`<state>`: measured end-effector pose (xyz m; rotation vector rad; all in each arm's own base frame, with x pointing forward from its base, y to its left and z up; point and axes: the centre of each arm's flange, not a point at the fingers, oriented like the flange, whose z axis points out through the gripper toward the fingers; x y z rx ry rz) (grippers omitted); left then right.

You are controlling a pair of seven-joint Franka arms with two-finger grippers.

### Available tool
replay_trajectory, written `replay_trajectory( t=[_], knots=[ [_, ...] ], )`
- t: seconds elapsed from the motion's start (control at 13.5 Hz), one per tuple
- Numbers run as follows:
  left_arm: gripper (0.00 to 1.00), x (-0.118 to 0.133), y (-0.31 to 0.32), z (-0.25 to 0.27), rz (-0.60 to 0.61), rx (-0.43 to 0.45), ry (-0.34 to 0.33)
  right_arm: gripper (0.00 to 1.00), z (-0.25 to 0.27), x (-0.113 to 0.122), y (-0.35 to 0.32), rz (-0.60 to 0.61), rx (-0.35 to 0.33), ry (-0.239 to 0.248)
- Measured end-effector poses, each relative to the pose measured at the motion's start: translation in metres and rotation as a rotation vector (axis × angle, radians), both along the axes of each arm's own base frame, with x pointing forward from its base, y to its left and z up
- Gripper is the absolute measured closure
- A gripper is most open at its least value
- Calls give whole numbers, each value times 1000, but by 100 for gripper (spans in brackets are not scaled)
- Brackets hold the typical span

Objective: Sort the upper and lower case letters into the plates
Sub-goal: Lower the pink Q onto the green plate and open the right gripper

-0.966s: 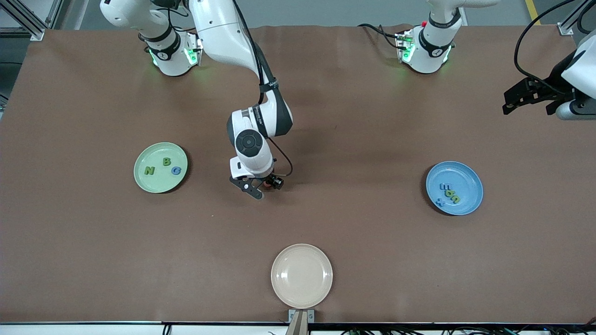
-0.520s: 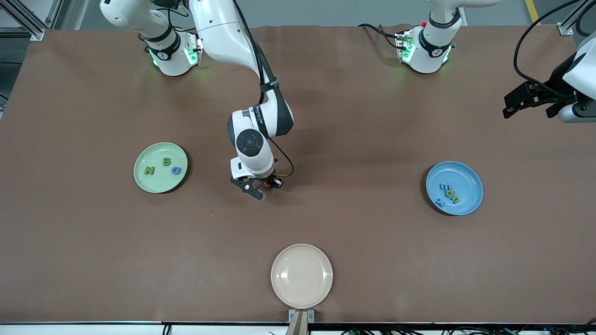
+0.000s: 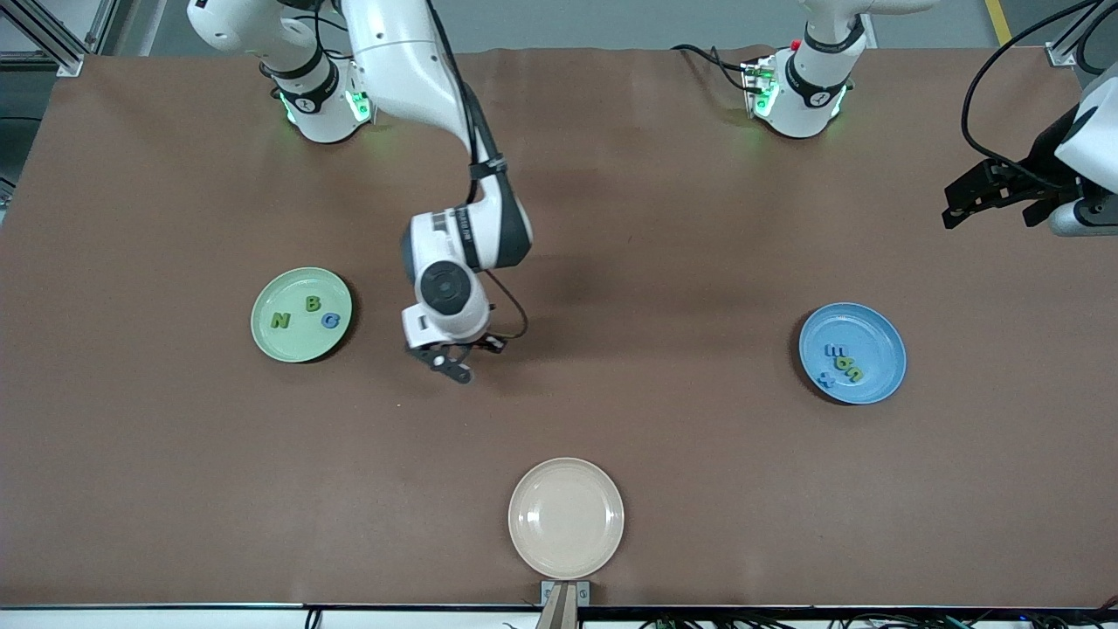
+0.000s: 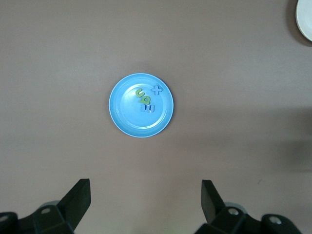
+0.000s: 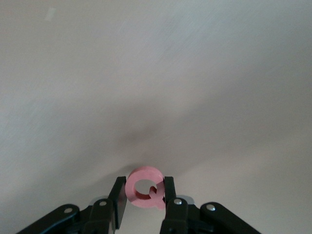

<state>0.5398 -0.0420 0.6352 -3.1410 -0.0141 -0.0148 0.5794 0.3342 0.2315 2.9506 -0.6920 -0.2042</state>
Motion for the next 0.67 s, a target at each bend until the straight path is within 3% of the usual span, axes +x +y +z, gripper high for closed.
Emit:
replay_trajectory(
  t=[0.15, 0.3, 0.52, 0.67],
  knots=[
    [0, 2, -1, -2, -2, 0, -3, 64, 47, 19, -59, 68, 24, 28],
    [0, 3, -1, -3, -2, 0, -4, 64, 62, 20, -111, 139, 37, 28],
    [0, 3, 0, -2, 0, -1, -6, 64, 43, -7, -172, 258, 5, 7],
    [0, 3, 1, -2, 2, -1, -8, 64, 28, -27, -215, 325, 23, -2]
  ],
)
